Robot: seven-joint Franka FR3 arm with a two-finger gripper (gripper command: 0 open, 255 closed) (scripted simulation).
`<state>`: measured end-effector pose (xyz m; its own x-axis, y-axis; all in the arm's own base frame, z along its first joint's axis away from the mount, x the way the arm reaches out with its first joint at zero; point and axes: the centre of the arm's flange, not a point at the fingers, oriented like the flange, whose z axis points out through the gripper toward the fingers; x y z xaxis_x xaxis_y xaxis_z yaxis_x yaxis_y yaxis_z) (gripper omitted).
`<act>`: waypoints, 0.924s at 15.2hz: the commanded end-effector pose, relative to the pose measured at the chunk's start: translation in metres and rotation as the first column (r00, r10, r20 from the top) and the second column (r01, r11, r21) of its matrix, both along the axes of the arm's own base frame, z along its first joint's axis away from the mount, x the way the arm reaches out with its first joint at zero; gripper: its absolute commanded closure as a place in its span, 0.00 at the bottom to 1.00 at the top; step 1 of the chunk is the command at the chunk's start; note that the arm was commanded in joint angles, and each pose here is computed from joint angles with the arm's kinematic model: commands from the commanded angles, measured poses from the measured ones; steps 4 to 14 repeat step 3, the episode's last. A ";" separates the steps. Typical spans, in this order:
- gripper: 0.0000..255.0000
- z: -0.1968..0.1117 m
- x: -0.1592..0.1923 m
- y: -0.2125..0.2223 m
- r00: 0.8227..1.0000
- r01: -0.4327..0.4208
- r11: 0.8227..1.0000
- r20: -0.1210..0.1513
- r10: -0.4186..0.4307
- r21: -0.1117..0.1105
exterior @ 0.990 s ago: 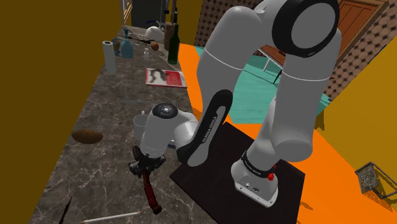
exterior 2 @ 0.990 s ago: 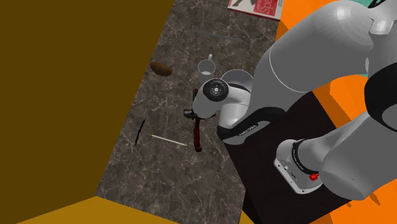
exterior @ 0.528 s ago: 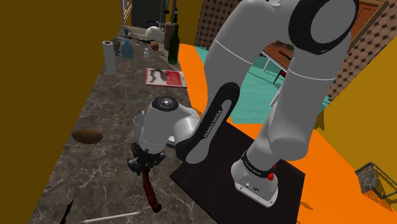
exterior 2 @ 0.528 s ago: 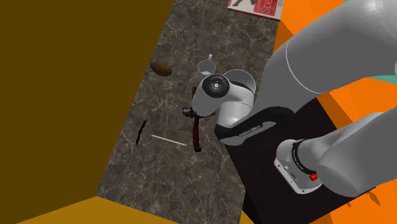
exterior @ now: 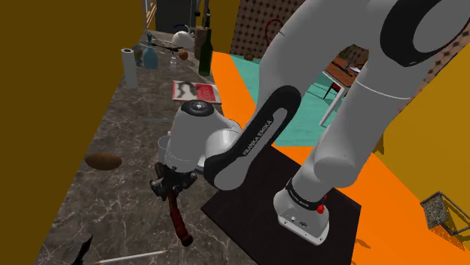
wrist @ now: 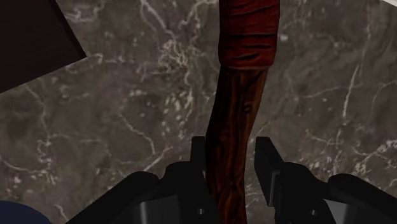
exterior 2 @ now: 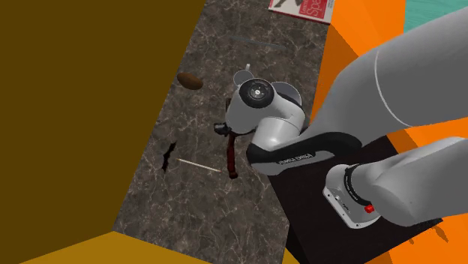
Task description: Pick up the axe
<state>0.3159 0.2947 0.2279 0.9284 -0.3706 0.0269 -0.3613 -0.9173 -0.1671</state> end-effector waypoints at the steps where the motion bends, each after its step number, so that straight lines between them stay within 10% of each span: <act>1: 1.00 0.011 0.000 0.000 1.000 0.001 1.000 -0.002 -0.001 0.001; 14: 1.00 0.012 0.000 0.000 1.000 0.001 1.000 -0.002 -0.001 0.001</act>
